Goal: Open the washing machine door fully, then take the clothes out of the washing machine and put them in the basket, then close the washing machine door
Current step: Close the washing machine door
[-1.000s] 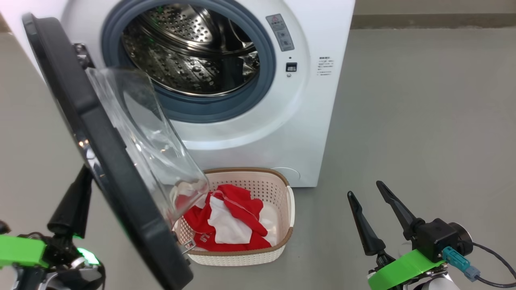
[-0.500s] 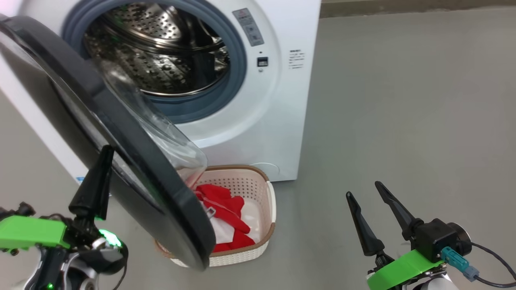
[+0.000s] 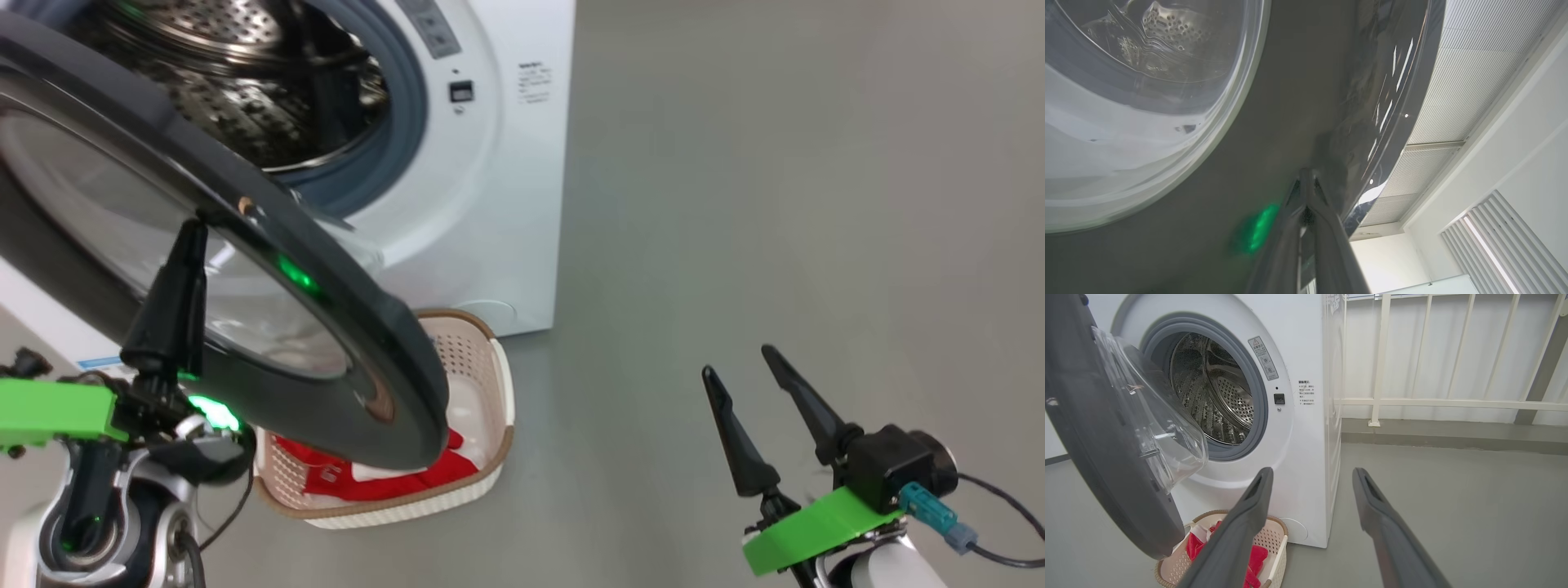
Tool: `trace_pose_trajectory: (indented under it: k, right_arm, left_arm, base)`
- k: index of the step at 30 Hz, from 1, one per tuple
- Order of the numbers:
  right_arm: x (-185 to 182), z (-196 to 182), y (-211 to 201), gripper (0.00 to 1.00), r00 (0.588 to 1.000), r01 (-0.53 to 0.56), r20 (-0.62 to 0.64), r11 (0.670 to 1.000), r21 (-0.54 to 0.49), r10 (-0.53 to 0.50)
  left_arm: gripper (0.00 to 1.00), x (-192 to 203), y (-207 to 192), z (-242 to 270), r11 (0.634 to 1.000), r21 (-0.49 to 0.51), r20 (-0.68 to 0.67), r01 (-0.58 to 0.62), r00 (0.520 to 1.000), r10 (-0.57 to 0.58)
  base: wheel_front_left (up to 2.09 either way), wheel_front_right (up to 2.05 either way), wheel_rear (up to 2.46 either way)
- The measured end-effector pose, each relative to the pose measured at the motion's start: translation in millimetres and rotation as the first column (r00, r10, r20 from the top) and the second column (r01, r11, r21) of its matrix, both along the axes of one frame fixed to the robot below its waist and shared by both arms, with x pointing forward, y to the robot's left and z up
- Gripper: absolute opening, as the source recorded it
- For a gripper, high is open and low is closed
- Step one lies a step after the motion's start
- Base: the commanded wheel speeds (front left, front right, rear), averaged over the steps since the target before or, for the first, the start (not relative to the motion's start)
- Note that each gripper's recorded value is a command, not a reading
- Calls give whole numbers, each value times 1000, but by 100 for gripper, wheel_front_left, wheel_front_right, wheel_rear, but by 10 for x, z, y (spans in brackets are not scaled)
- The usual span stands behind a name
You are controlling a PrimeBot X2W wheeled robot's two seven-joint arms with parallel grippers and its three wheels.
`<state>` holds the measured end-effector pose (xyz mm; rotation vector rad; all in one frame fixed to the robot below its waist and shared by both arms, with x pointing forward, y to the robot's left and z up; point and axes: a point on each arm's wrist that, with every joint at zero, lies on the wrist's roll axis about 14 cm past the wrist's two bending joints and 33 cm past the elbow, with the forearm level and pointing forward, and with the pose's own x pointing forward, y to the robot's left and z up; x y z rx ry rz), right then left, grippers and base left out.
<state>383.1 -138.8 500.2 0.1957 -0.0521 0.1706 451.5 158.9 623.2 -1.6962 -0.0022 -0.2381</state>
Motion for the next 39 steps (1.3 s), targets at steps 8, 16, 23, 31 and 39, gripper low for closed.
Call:
trace_pose_trajectory:
  k: [8,16,23,31,39]
  right_arm:
    - [54,-57,-171,100,999,50,-16,999,-6,-50]
    - [139,-143,-233,100,997,68,-38,998,-13,-68]
    - [250,-208,-197,100,997,55,-50,998,-16,-56]
    - [355,-326,-149,100,996,38,-75,999,-28,-40]
    - [418,-338,-94,100,997,22,-73,999,-25,-24]
  left_arm:
    - [0,320,-203,-56,999,-15,2,37,999,-37]
    - [0,645,-315,-65,998,-35,14,45,999,-44]
    - [0,911,-401,-57,998,-38,29,52,998,-51]
    - [0,1176,-503,-35,998,-17,61,64,996,-63]
    - [0,1223,-504,-128,997,-16,61,71,996,-70]
  base:
    - [0,0,0]
    - [0,0,0]
    - [0,0,0]
    - [0,0,0]
    - [0,0,0]
